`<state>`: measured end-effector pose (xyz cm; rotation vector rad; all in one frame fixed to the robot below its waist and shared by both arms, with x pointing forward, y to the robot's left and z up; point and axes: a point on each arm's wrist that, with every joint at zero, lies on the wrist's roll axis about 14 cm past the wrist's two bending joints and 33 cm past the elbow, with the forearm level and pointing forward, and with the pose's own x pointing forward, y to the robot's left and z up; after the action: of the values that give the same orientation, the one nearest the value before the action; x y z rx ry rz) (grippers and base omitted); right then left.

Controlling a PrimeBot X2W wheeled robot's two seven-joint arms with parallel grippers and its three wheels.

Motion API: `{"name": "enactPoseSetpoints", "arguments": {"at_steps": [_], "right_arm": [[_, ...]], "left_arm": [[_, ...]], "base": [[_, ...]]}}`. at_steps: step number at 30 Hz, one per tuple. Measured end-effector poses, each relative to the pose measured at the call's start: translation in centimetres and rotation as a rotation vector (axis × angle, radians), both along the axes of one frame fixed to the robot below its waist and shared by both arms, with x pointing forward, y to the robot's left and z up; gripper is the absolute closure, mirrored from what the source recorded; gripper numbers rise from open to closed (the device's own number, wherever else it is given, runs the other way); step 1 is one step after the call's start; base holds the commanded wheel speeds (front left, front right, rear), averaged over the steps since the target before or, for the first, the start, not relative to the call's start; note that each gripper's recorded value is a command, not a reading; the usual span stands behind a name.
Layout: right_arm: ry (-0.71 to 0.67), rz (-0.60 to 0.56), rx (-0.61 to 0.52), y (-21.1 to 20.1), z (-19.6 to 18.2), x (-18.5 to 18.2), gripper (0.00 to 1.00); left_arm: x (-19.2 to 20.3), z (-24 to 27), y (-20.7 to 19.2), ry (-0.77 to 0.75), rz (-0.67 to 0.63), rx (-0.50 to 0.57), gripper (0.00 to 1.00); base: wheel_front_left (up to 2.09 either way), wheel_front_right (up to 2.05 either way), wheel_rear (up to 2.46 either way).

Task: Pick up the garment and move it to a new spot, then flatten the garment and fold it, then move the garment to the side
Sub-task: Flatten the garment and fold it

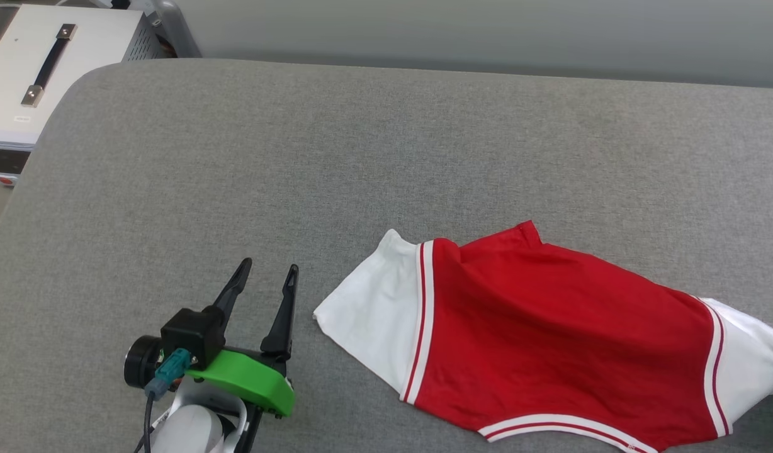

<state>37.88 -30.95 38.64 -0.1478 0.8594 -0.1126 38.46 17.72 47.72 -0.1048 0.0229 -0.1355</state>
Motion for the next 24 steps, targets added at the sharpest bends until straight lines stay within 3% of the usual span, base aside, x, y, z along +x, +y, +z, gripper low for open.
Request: {"name": "enactPoseSetpoints", "arguments": {"at_steps": [9,15,18,24], "right_arm": [[-0.317,0.058,0.054,2.3,4.8,2.8,0.00],[-0.597,0.101,0.059,3.4,10.6,3.6,0.00],[-0.731,0.111,0.091,4.7,12.8,3.2,0.00],[-0.897,0.030,0.187,6.2,13.7,0.2,0.00]], "left_arm": [[-0.1,1.2,-0.4,-0.034,-0.007,-0.023,0.00],[0.2,3.9,-0.7,-0.115,-0.014,-0.044,0.00],[-0.1,4.8,-1.3,-0.141,-0.026,-0.065,0.00],[-1.6,3.9,-2.3,-0.113,-0.048,-0.080,0.00]], "base": [[0.00,0.00,0.00],[0.00,0.00,0.00],[0.00,0.00,0.00],[0.00,0.00,0.00]]}}
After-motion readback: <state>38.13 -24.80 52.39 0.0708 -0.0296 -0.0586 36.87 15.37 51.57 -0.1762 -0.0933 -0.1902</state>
